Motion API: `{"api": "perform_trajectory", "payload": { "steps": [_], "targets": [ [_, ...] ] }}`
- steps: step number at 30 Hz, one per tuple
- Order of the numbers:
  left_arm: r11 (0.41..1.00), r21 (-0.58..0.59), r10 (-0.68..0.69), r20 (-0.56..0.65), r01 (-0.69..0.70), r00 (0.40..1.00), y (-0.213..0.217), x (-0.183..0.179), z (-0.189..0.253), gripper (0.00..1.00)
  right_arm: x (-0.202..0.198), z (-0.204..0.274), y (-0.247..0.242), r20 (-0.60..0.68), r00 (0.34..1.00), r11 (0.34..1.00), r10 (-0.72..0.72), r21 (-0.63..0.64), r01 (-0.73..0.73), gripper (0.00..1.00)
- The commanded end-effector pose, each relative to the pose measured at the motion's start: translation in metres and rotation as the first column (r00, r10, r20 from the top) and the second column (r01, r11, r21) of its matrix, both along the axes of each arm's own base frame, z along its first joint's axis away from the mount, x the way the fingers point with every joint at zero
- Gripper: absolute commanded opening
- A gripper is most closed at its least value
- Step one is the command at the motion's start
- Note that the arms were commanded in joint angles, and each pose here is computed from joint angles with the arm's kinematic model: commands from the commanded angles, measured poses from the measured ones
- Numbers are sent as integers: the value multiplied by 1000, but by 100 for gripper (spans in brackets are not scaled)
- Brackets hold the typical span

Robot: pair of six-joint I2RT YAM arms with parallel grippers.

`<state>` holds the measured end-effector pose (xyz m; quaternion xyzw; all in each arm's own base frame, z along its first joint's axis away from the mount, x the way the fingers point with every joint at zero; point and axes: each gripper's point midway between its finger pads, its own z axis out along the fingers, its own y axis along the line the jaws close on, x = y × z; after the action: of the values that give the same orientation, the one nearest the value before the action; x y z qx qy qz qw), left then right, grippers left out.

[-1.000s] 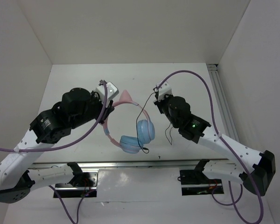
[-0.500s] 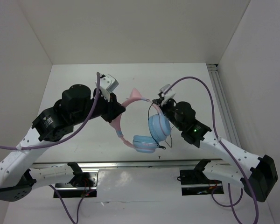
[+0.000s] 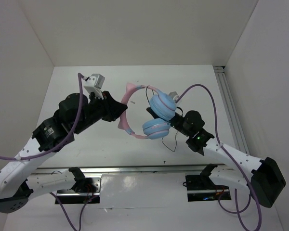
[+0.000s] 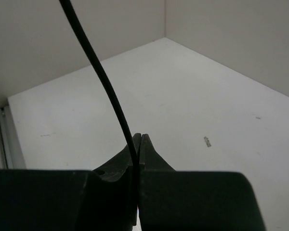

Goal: Wrap the headphones

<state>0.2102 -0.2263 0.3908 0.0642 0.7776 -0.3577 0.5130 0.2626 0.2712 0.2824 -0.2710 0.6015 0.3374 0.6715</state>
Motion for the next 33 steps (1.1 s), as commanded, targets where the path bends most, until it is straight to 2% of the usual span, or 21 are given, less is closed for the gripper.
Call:
{"api": "perform_trajectory", "payload": {
  "steps": [1,4,5,7,11,12,20,27,29,33],
  "targets": [
    [945,-315,119,72,-91,990,10,6,71,0,-16,23,15,51,991,985,126,112,-132,0],
    [914,-357,216,33,-190,976,24,14,67,0,-20,17,17,35,988,976,149,152,-153,0],
    [906,-362,244,20,-221,970,29,16,68,0,-29,25,18,68,983,967,171,179,-181,0],
    [892,-340,310,-15,-296,951,38,24,62,0,-33,17,19,60,982,967,181,174,-188,0],
    [853,-387,372,-22,-351,928,45,33,76,0,-52,13,35,67,972,963,225,134,-232,0],
    [867,-370,347,-29,-333,937,37,37,71,0,-55,13,38,75,971,963,227,129,-235,0],
    [865,-420,256,-101,-275,961,25,67,68,0,-84,32,52,137,937,927,320,158,-340,0],
    [822,-489,245,-159,-292,956,33,73,53,0,-96,45,42,182,935,916,305,213,-341,0],
    [790,-516,280,-179,-333,943,45,73,49,0,-97,48,40,190,934,914,304,218,-342,0],
    [765,-551,287,-171,-333,943,52,72,49,0,-99,49,38,199,932,912,302,224,-343,0]
  ]
}}
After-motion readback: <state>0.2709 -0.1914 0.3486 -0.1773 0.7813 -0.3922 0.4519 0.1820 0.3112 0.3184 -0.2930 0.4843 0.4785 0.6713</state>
